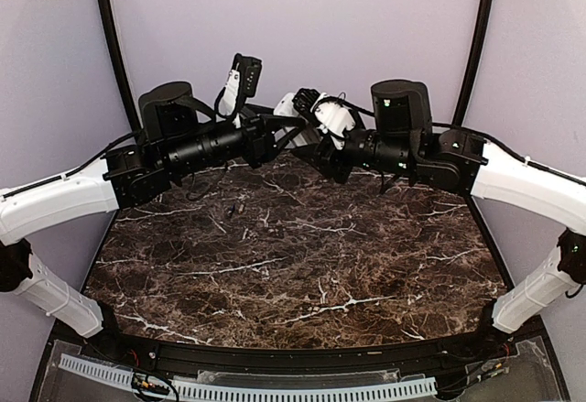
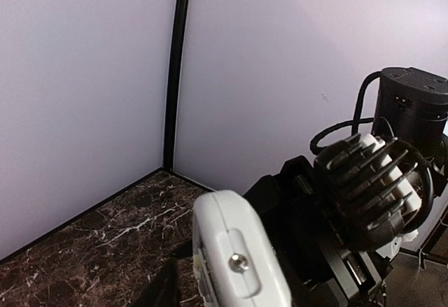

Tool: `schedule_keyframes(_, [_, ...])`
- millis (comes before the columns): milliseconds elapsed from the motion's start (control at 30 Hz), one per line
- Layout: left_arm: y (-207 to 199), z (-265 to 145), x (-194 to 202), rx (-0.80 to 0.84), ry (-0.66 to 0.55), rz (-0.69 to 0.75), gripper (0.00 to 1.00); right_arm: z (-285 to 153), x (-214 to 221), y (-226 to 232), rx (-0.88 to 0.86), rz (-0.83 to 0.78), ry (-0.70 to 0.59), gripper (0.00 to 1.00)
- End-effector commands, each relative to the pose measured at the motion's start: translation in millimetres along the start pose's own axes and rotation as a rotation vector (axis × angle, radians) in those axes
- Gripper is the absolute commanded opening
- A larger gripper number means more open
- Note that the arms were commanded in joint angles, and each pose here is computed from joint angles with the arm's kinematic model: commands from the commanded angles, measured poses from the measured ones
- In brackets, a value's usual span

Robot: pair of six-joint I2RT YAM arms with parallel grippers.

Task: Load the batteries into the remote control
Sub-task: Pass from the right arm to the left

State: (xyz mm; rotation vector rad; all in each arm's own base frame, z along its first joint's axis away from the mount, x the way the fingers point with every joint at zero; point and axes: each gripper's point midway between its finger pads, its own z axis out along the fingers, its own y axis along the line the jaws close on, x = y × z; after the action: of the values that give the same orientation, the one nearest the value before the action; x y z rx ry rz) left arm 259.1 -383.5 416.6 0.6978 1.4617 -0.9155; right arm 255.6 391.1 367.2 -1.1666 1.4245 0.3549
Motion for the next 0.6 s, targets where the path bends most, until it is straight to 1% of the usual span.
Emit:
schedule_keyframes(0, [-1, -4, -19, -0.004, -0.043, -0.005, 0.32, -5, -21, -5, 0.026, 0.007, -0.074, 0.00])
schedule_keyframes(33, [-2, -4, -18, 0.000, -0.042, -0.007, 0.25, -7, -22, -5, 0.027, 0.008, -0.081, 0.00])
schedule_keyframes(67, [-2, -5, -19, 0.003, -0.045, -0.016, 0.22, -7, -23, -5, 0.028, 0.010, -0.086, 0.00])
schedule_keyframes(100, [-4, -5, -19, 0.010, -0.046, -0.020, 0.17, -9, -25, -6, 0.029, 0.010, -0.091, 0.00])
schedule_keyframes(133, [-6, -6, -21, 0.022, -0.053, -0.029, 0.14, -10, -26, -7, 0.031, 0.012, -0.096, 0.00])
schedule_keyframes(167, [-7, -8, -23, 0.030, -0.059, -0.038, 0.08, -12, -28, -8, 0.034, 0.013, -0.104, 0.00])
schedule_keyframes(200, [-9, -9, -26, 0.042, -0.068, -0.042, 0.05, -13, -30, -8, 0.036, 0.014, -0.112, 0.00])
schedule_keyframes(233, [-10, -10, -27, 0.046, -0.073, -0.050, 0.01, -15, -31, -9, 0.038, 0.015, -0.119, 0.02])
schedule_keyframes(267, [-12, -11, -30, 0.055, -0.081, -0.053, 0.00, -16, -33, -10, 0.044, 0.015, -0.130, 0.12])
schedule_keyframes(300, [-13, -12, -31, 0.059, -0.086, -0.059, 0.00, -18, -34, -10, 0.047, 0.016, -0.140, 0.28])
schedule_keyframes(367, [-15, -15, -36, 0.072, -0.104, -0.065, 0.00, -23, -38, -12, 0.059, 0.020, -0.175, 0.66])
schedule_keyframes(400, [-16, -16, -38, 0.076, -0.112, -0.067, 0.00, -26, -38, -11, 0.058, 0.021, -0.189, 0.79])
schedule_keyframes(433, [-17, -19, -42, 0.081, -0.129, -0.074, 0.00, -31, -42, -13, 0.066, 0.018, -0.221, 0.87])
schedule_keyframes(467, [-19, -21, -45, 0.089, -0.138, -0.077, 0.00, -36, -43, -12, 0.069, 0.011, -0.251, 0.94])
schedule_keyframes(500, [-20, -24, -50, 0.099, -0.162, -0.088, 0.00, -39, -43, -10, 0.074, -0.001, -0.277, 0.97])
schedule_keyframes(567, [-25, -30, -58, 0.130, -0.195, -0.112, 0.00, -52, -47, -10, 0.089, -0.027, -0.352, 0.99])
